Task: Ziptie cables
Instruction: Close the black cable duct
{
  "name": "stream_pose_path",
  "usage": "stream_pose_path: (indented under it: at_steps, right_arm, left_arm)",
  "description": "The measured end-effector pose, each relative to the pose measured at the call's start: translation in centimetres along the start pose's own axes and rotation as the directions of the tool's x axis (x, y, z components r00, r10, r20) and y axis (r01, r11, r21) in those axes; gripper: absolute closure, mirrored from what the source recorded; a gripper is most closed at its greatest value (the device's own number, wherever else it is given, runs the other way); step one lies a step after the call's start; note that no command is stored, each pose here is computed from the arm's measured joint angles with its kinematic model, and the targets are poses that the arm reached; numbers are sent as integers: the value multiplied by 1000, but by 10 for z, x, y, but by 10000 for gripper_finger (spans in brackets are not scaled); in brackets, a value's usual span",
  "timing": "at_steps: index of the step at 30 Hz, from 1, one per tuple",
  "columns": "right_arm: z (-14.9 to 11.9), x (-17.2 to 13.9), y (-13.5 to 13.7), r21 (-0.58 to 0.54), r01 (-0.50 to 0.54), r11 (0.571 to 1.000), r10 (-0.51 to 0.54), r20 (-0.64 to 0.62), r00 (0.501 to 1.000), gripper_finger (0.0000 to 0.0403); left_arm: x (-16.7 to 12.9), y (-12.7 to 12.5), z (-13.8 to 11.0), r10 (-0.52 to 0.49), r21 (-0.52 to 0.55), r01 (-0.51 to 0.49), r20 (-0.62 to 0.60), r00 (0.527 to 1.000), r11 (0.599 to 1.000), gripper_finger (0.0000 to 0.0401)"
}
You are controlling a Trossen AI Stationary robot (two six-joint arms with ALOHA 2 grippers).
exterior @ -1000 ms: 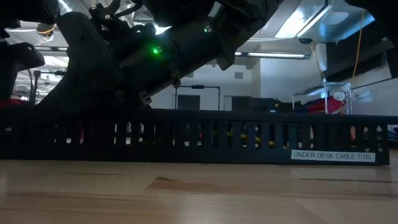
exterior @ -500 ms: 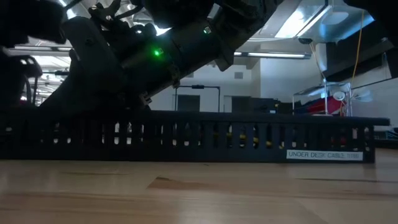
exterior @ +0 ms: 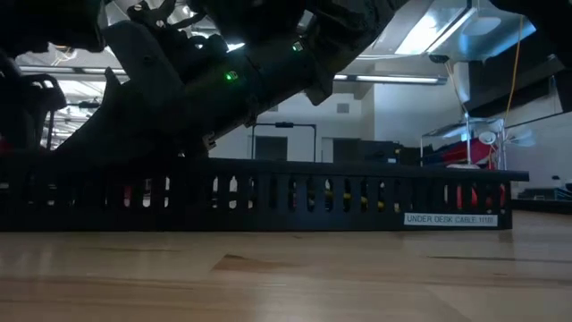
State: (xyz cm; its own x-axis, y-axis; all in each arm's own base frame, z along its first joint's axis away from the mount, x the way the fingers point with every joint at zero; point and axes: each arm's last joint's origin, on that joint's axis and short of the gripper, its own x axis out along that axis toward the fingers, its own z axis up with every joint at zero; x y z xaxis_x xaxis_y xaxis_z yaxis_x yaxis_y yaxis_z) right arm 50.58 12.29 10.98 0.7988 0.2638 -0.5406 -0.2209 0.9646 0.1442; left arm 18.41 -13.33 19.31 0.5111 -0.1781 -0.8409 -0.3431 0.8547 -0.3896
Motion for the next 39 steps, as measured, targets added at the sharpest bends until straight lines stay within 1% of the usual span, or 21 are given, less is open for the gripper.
stream_pose_path:
  at_steps: [3,5,7,9,11,14,16,21,24,27,30,32,34,37,39]
  right_arm:
    - [5,0,0,25,6,1000,-6,7,1000,173]
    - [7,0,-1,26,26,999,-27,12,1000,173]
    - [8,0,-2,26,53,998,-54,22,998,173]
    - [9,0,-4,38,59,998,-60,27,998,173]
    - [10,-1,-5,62,65,996,-67,30,997,173]
    - [10,-1,-8,89,67,994,-70,30,997,173]
    - [10,-1,-10,94,73,993,-75,21,997,173]
    - [9,-1,-13,105,40,994,-41,0,999,173]
    - [8,-1,-13,117,23,993,-23,-6,1000,173]
    - [8,-2,-13,121,24,992,-23,-10,1000,173]
    - [8,-2,-12,121,24,992,-23,-11,1000,173]
    - [8,-2,-12,121,23,992,-22,-11,1000,173]
    - [8,-2,-12,122,24,992,-22,-11,1000,173]
    - [8,-2,-12,122,24,992,-22,-13,1000,173]
    - [8,-2,-12,122,23,992,-22,-12,1000,173]
  left_arm:
    - [0,-2,1,-26,-79,27,14,1000,997,36]
    - [0,-3,2,-27,-87,29,25,999,996,36]
    - [1,-1,2,2,-92,2,40,999,996,36]
    - [2,-1,3,10,-102,-5,48,999,995,36]
    - [2,-1,4,9,-77,-5,54,998,997,36]
    - [2,-1,3,11,6,-11,50,999,1000,36]
    - [1,-1,0,33,57,-38,74,997,998,36]
    - [-4,-5,-14,81,165,-107,159,984,980,36]
    - [-8,-7,-28,112,242,-157,190,975,958,36]
    - [-7,-3,-42,127,250,-190,247,961,949,36]
    - [-2,6,-53,148,210,-207,267,952,956,36]
    - [2,12,-59,149,184,-204,272,951,962,36]
    - [6,15,-62,127,179,-181,278,952,967,36]
    - [12,19,-64,90,213,-163,316,944,963,36]
    - [15,23,-65,87,246,-176,333,939,953,36]
